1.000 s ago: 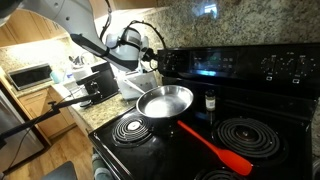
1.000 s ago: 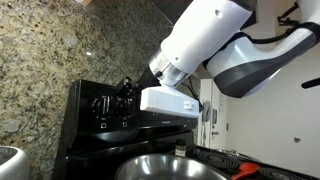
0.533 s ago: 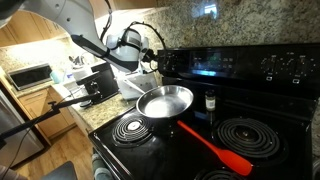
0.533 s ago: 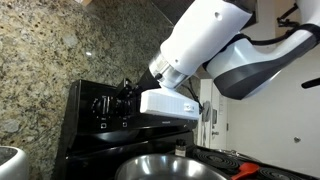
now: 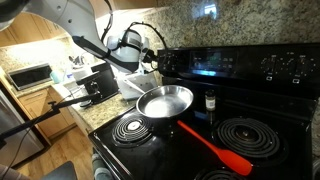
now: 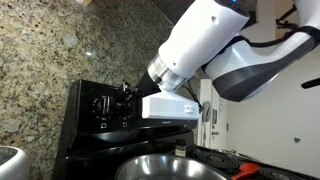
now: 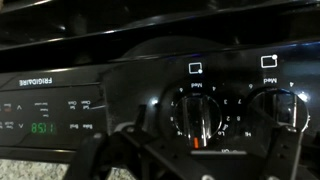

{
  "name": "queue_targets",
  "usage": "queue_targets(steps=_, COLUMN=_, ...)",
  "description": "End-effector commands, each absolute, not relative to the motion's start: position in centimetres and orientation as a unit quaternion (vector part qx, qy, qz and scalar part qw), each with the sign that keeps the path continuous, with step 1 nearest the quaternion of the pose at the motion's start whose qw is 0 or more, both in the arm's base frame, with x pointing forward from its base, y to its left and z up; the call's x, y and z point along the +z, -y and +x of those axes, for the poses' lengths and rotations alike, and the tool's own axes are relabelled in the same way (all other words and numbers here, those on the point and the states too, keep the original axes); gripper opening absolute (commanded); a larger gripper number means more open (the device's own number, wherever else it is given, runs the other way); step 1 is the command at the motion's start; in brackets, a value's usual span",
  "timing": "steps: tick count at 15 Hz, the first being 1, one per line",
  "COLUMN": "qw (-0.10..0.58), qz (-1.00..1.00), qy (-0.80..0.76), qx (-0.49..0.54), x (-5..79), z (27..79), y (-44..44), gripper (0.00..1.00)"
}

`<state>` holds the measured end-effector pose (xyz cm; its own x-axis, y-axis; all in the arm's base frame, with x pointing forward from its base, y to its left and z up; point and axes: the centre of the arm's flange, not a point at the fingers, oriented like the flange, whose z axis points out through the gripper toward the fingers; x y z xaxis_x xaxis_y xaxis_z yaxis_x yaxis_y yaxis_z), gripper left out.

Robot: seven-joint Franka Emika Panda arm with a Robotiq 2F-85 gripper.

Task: Turn the second knob from the left

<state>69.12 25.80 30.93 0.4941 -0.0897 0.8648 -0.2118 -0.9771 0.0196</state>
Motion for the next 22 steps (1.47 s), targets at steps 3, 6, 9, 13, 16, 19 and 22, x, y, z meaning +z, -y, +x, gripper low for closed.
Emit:
queue_targets(steps=3, qw=0.079, qz=0.862, qy=0.071, qx=0.496, x=32.7, z=71.2, y=-26.2, gripper=1.0)
queue_targets(steps=6, qw=0.077, qz=0.865, qy=0.084, qx=0.49, x=33.6, z=71.7, y=-25.3, gripper=1.0)
queue_targets(steps=9, qw=0.087, qz=0.867, qy=0.094, qx=0.481, x=33.8, z=72.0, y=-24.2, gripper=1.0)
queue_targets(steps=13, qw=0.085, qz=0.872, qy=0.097, qx=0.472, x=33.4, z=72.3, y=-23.8, gripper=1.0)
queue_targets(steps=16, qw=0.08, qz=0.875, qy=0.094, qx=0.468, x=32.7, z=71.4, y=-23.8, gripper=1.0)
queue_targets(steps=19, qw=0.077, qz=0.879, qy=0.09, qx=0.461, x=32.3, z=71.2, y=-24.4, gripper=1.0)
queue_targets(steps=22, qw=0.078, qz=0.88, qy=0.09, qx=0.461, x=32.3, z=71.2, y=-24.3, gripper=1.0)
